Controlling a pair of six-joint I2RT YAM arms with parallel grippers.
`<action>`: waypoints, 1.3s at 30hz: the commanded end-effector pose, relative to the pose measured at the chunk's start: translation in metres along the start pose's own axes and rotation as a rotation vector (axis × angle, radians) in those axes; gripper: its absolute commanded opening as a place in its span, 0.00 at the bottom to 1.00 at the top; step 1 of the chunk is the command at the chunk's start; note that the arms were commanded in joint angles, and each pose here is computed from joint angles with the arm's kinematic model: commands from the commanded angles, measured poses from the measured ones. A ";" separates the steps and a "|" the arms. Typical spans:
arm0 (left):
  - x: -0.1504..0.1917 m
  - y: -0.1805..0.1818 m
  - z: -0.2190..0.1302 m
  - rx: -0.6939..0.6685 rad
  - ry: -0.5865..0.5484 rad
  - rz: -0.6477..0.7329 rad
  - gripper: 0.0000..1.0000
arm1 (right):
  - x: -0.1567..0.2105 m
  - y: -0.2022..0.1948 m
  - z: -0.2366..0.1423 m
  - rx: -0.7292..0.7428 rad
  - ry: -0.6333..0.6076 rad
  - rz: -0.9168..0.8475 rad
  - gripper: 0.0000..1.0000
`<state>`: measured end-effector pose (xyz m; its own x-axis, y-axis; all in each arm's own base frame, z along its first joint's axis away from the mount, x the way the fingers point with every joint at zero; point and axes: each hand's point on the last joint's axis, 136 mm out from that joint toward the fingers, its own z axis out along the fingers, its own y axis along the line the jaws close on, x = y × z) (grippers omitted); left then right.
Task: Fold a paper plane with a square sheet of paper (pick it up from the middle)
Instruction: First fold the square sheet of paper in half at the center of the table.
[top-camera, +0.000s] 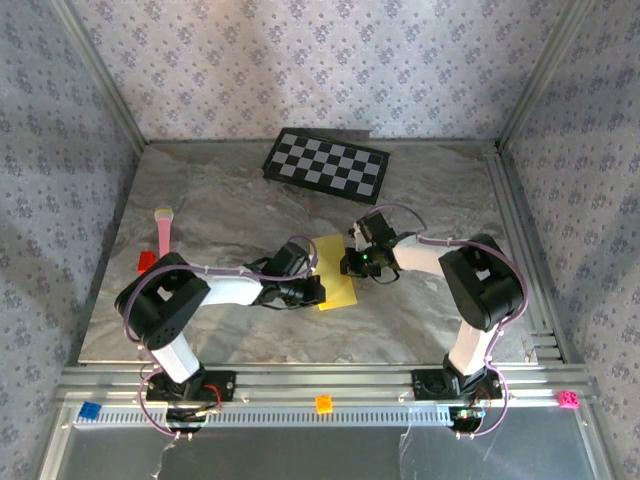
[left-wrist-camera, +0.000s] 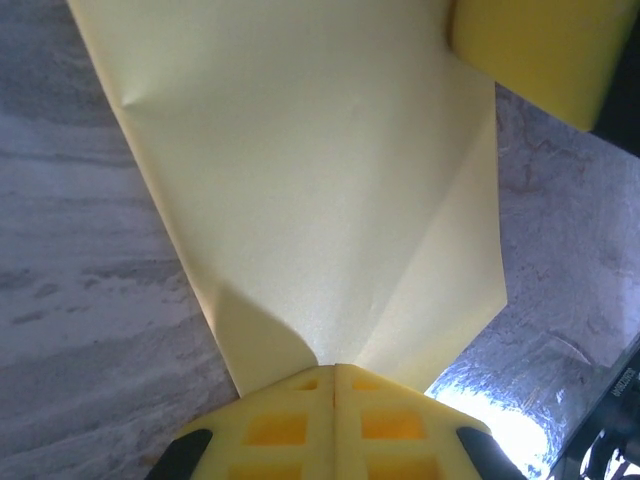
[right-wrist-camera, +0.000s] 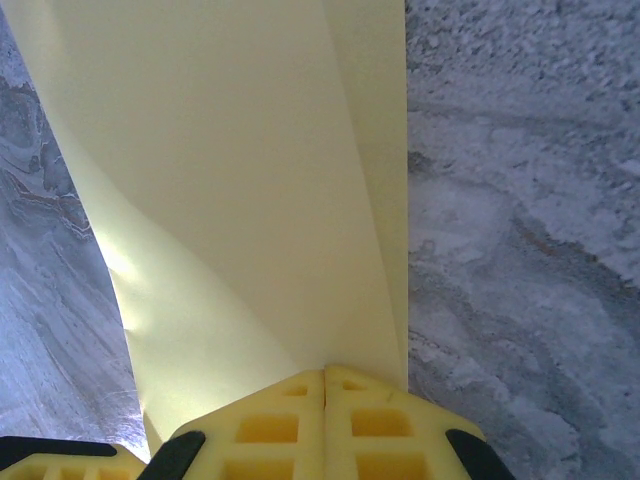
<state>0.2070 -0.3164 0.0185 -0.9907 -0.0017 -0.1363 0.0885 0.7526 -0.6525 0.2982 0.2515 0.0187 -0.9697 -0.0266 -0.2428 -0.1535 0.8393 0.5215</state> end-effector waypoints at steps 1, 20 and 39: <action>0.032 0.028 -0.001 -0.104 0.092 0.001 0.04 | 0.042 -0.054 0.006 0.204 0.113 0.084 0.00; 0.042 0.027 -0.008 -0.131 0.082 0.053 0.07 | 0.043 -0.053 0.006 0.205 0.113 0.085 0.00; 0.049 0.023 -0.015 -0.247 0.089 0.183 0.08 | 0.044 -0.052 0.006 0.209 0.113 0.081 0.00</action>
<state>0.1799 -0.3097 0.0189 -0.9630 0.1422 -0.2291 0.2403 0.8379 -0.4901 0.2969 0.2515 0.0187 -0.9697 -0.0223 -0.2435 -0.1497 0.8417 0.5188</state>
